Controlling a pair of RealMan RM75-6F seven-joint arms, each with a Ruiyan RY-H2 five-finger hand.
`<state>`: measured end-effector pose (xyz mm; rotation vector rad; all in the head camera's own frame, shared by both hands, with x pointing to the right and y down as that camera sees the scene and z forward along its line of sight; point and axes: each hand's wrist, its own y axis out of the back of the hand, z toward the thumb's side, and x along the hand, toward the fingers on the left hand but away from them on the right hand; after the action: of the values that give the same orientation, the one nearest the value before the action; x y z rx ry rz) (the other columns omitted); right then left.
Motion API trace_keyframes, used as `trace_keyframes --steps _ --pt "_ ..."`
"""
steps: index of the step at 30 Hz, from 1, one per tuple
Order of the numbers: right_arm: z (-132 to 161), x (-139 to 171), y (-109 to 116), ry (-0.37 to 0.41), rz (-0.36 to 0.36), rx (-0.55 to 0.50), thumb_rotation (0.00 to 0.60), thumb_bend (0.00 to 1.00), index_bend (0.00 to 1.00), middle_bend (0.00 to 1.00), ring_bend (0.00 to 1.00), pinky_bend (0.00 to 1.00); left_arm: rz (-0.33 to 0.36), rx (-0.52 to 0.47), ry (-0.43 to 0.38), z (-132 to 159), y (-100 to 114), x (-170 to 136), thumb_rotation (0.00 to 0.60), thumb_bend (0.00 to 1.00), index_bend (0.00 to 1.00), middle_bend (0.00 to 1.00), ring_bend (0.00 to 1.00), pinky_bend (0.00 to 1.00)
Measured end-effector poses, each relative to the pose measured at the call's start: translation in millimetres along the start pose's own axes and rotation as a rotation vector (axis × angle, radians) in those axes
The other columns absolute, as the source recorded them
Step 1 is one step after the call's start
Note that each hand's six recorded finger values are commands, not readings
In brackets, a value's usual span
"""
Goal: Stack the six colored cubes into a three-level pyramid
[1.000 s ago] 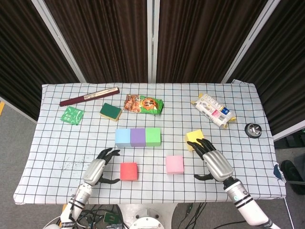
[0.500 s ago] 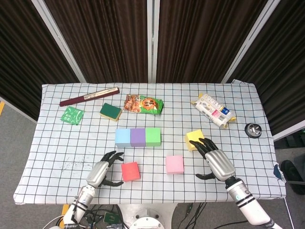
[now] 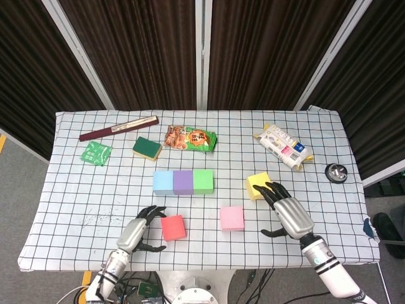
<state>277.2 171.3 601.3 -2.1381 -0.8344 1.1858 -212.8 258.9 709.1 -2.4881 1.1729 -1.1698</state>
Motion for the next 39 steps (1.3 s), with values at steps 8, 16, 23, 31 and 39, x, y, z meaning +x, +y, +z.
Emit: trace_keyframes --steps 8,16,23,31,39 --pt "-3.6 1.4 1.5 -0.011 -0.006 -0.007 0.6 0.01 0.0 0.12 0.0 0.0 0.03 -0.014 0.005 4.5 -2.0 7.2 0.6 0.0 0.11 0.23 0.05 0.05" --pt "-6.3 2.6 3.7 -0.017 -0.017 -0.012 0.6 0.01 0.0 0.12 0.0 0.0 0.053 -0.034 -0.012 8.7 -4.9 11.2 0.6 0.0 0.12 0.3 0.05 0.06" --pt "-8.1 3.4 4.3 -0.023 -0.018 -0.015 0.6 0.01 0.0 0.13 0.0 0.0 0.087 -0.052 -0.016 8.8 -2.3 13.0 0.6 0.06 0.14 0.37 0.09 0.06" --pt "-6.6 3.9 4.5 -0.02 -0.018 -0.016 0.6 0.01 0.0 0.13 0.0 0.0 0.105 -0.05 -0.02 3.0 8.5 7.1 0.6 0.1 0.14 0.39 0.1 0.07" --pt "-6.2 2.5 1.5 -0.023 -0.004 -0.014 0.6 0.01 0.0 0.13 0.0 0.0 0.218 0.017 -0.079 -11.2 58.0 -16.4 0.6 0.1 0.14 0.38 0.1 0.07"
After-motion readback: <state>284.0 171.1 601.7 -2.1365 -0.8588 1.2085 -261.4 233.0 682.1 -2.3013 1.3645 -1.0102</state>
